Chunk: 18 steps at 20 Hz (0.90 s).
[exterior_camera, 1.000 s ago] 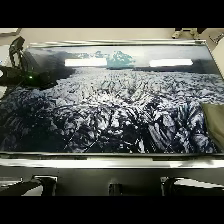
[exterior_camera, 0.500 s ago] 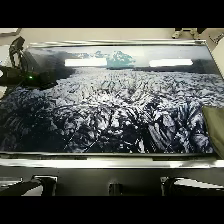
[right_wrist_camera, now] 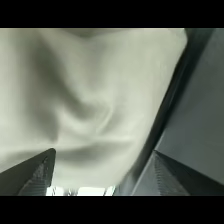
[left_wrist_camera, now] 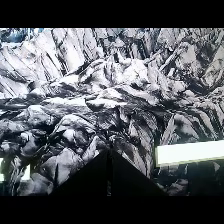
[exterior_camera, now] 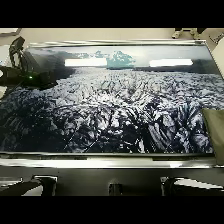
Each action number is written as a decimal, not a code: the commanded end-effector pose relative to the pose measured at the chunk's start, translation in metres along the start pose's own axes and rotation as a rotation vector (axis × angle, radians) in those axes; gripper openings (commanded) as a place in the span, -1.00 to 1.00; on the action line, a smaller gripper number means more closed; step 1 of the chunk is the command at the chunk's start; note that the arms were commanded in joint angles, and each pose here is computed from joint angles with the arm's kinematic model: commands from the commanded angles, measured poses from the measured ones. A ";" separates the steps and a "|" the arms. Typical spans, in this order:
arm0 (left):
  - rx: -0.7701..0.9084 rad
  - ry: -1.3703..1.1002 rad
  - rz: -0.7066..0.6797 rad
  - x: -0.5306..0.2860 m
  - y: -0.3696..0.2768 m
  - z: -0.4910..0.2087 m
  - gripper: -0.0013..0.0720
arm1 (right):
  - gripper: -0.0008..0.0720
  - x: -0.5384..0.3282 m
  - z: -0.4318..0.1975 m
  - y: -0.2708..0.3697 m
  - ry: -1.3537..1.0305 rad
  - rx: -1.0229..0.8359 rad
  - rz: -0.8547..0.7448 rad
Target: Fold the clothes and pants, and hang the long-sleeved shirts on hangers.
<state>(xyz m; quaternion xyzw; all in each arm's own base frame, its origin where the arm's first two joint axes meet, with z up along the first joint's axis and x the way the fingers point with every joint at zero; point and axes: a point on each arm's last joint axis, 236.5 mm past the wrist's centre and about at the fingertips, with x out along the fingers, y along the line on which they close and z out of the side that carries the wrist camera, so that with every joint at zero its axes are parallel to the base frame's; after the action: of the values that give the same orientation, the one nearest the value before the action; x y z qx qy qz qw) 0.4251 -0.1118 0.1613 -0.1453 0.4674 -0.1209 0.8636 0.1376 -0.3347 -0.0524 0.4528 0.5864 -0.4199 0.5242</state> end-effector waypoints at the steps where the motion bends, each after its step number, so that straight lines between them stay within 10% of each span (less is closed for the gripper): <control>1: 0.002 -0.009 -0.001 0.000 0.000 0.002 -0.90 | 0.97 -0.065 0.025 0.026 -0.137 -0.026 0.093; 6: 0.153 -0.137 0.119 0.006 0.014 0.039 -0.90 | 0.96 -0.296 0.059 0.222 -0.855 -0.402 0.406; 10: 0.376 -0.003 0.608 0.027 0.093 0.037 -0.89 | 0.96 -0.225 -0.103 0.352 -0.559 -0.777 0.390; 11: 0.328 0.092 0.605 0.046 0.101 0.015 -0.49 | 0.96 -0.178 -0.147 0.357 -0.393 -0.845 0.311; 12: 0.234 0.211 0.581 0.064 0.103 -0.017 0.69 | 0.96 -0.140 -0.184 0.354 -0.240 -0.912 0.236; 13: 0.148 0.373 0.532 0.080 0.100 -0.059 0.99 | 0.94 -0.107 -0.214 0.347 -0.118 -0.969 0.155; 18: 0.103 0.356 0.280 0.115 0.060 -0.097 1.00 | 0.94 -0.060 -0.266 0.337 0.005 -1.076 0.027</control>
<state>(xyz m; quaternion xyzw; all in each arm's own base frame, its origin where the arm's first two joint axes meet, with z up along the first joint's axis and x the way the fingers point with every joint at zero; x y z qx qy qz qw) 0.4162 -0.0888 0.0130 0.0279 0.6256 -0.0228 0.7793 0.4259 -0.0363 0.0480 0.1589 0.6671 -0.0692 0.7246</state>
